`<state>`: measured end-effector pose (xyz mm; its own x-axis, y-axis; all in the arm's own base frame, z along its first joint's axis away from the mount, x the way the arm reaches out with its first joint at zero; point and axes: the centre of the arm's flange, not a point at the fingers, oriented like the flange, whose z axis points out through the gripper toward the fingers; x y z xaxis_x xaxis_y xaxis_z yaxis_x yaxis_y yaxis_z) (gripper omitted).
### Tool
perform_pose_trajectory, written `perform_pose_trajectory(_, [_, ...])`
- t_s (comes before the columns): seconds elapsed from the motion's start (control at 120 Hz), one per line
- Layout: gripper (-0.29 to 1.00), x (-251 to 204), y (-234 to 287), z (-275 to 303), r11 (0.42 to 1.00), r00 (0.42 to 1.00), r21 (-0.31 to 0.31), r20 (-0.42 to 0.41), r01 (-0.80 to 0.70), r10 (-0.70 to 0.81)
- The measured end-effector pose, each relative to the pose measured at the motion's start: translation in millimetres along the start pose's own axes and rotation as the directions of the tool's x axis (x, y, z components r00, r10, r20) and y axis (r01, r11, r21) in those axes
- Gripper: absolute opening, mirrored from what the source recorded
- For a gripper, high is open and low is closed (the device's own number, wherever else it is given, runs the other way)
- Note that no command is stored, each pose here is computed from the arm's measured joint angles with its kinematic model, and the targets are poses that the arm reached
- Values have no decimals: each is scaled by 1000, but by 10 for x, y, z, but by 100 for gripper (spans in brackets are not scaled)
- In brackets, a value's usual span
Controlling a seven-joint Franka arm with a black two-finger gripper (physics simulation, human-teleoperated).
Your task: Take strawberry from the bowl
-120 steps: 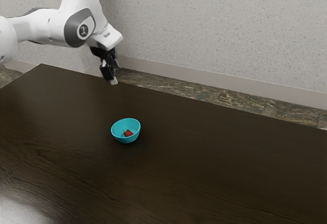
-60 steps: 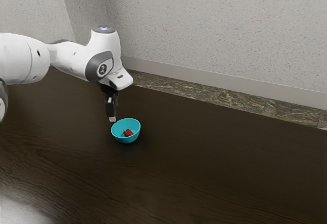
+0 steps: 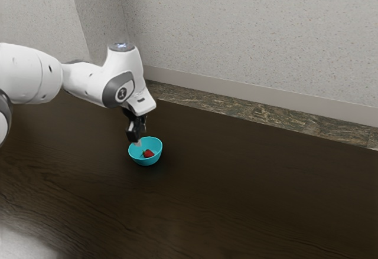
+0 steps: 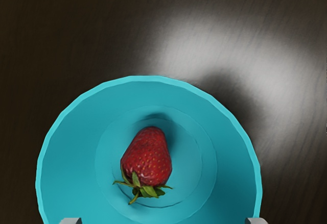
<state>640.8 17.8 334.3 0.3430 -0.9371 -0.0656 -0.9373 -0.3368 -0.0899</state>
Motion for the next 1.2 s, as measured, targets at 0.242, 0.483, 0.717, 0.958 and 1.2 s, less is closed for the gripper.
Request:
perform_pose_trajectory(0.242, [37, 21, 33, 254, 999, 999, 6, -2, -46, 46])
perform_pose_trajectory(0.483, [37, 83, -73, 426, 995, 996, 24, -2, -93, 93])
perform_pose_trajectory(0.717, [37, 107, -81, 617, 991, 991, 9, 4, -131, 131])
perform_pose_trajectory(0.958, [36, 116, -72, 727, 987, 987, 0, 6, -162, 162])
perform_pose_trajectory(1.2, [31, 118, -63, 806, 984, 984, -8, 3, -179, 179])
